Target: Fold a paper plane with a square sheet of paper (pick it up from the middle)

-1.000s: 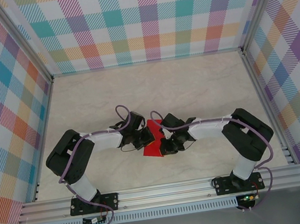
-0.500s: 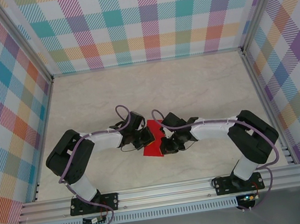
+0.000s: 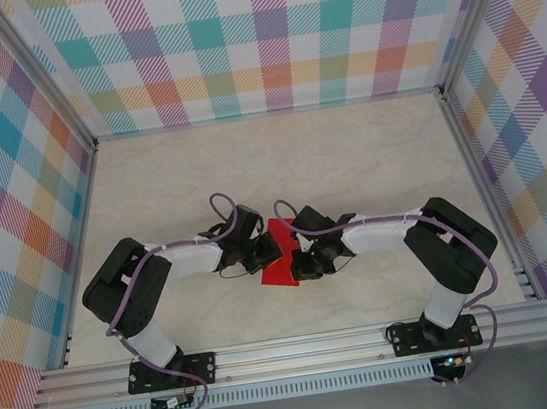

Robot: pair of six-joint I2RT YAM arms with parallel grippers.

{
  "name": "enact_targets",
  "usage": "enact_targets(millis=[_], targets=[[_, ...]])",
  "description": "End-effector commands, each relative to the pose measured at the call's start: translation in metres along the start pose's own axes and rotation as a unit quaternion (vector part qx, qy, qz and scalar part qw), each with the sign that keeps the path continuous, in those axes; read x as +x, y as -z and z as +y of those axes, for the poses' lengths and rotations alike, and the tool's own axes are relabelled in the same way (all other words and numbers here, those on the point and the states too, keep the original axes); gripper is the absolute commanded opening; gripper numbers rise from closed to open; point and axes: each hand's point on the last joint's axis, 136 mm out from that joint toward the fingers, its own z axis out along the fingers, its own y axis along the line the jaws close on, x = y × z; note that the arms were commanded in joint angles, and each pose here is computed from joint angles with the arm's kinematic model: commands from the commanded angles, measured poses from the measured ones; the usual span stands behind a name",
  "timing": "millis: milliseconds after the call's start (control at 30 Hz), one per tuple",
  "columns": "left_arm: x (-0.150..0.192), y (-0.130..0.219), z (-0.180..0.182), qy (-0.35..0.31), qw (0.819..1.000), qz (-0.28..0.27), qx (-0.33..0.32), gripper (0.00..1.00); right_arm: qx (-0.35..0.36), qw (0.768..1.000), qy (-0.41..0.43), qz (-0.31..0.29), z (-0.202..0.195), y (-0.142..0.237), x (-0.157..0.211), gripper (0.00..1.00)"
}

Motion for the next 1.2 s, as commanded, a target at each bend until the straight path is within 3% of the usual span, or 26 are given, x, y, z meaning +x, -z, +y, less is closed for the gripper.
enact_targets(millis=[0,233,600,767,1167], targets=[[0.020,0.007,-0.009,-0.019,0.999,0.027,0.025,0.07,0.045,0.998,-0.024,0.024,-0.022,-0.008,0.013,0.08],[0.038,0.006,-0.019,-0.037,0.997,0.048,0.051,0.07,0.051,0.998,-0.029,0.030,-0.024,-0.010,0.014,0.08],[0.047,-0.010,0.021,-0.016,0.999,0.039,-0.007,0.07,0.072,0.996,-0.037,0.043,-0.036,-0.014,0.021,0.08],[0.034,-0.006,0.034,-0.032,0.999,0.004,-0.042,0.06,0.108,0.992,-0.045,0.056,-0.055,-0.019,0.030,0.08],[-0.008,0.005,0.037,-0.017,0.999,-0.031,-0.035,0.07,0.190,0.975,-0.061,0.100,-0.092,-0.020,0.052,0.09]])
